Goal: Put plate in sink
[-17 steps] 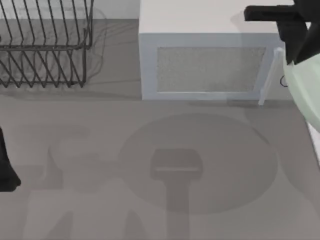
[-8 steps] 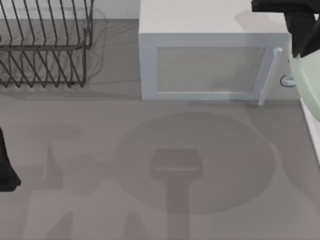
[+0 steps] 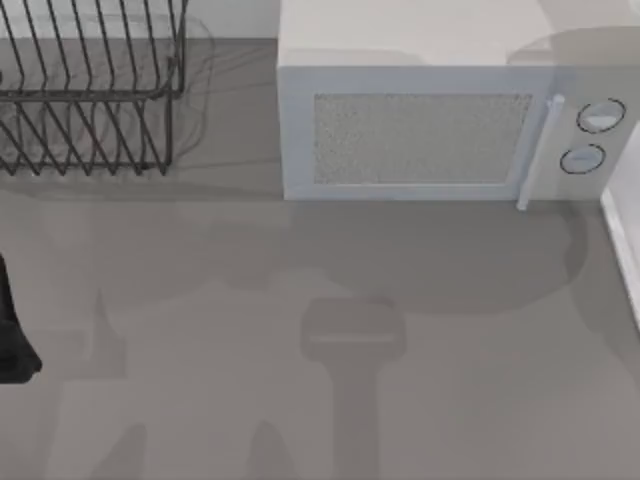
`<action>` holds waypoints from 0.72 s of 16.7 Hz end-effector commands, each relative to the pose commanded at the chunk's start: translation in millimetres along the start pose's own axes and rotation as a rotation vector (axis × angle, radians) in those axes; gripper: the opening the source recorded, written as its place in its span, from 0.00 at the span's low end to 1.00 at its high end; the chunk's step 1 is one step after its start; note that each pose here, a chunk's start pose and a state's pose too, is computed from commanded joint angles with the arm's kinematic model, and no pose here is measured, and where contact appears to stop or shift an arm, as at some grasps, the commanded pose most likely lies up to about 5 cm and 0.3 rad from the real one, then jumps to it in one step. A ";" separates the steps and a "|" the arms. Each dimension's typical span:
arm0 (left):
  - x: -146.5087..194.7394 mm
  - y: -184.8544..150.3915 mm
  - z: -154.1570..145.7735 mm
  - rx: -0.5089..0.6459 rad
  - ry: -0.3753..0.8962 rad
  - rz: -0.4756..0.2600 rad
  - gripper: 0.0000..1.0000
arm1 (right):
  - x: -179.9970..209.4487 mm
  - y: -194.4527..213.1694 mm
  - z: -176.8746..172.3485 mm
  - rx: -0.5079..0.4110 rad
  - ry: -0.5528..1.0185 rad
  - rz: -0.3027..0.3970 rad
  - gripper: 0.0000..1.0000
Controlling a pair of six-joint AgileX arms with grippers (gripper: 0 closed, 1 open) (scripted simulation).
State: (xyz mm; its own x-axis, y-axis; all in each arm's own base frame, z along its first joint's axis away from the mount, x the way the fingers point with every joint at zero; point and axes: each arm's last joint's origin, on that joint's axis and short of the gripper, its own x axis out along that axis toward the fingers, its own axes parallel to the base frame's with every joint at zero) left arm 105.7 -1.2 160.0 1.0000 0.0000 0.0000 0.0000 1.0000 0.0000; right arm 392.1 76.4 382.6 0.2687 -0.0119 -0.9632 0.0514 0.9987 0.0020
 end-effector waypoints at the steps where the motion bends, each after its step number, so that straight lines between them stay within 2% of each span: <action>1: 0.0 0.0 0.0 0.000 0.000 0.000 1.00 | 18.8 -15.4 15.0 0.007 0.009 -0.016 0.00; 4: 0.0 0.0 0.0 0.000 0.000 0.000 1.00 | 92.3 -63.7 48.6 0.010 0.096 -0.043 0.00; 7: 0.0 0.0 0.0 0.000 0.000 0.000 1.00 | 156.1 -94.7 59.3 -0.020 0.202 -0.021 0.00; 9: 0.0 0.0 0.0 0.000 0.000 0.000 1.00 | 182.3 -103.6 59.6 -0.037 0.255 -0.002 0.00; 12: 0.0 0.0 0.0 0.000 0.000 0.000 1.00 | 188.1 -104.8 59.3 -0.041 0.269 0.004 0.00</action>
State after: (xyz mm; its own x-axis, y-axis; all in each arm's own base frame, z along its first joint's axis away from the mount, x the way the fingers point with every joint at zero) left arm 105.7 -1.2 160.0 1.0000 0.0000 0.0000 0.0000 1.0000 0.0000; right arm 494.2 -33.5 217.2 0.0034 -0.0002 -1.0000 0.0100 0.9999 -0.0001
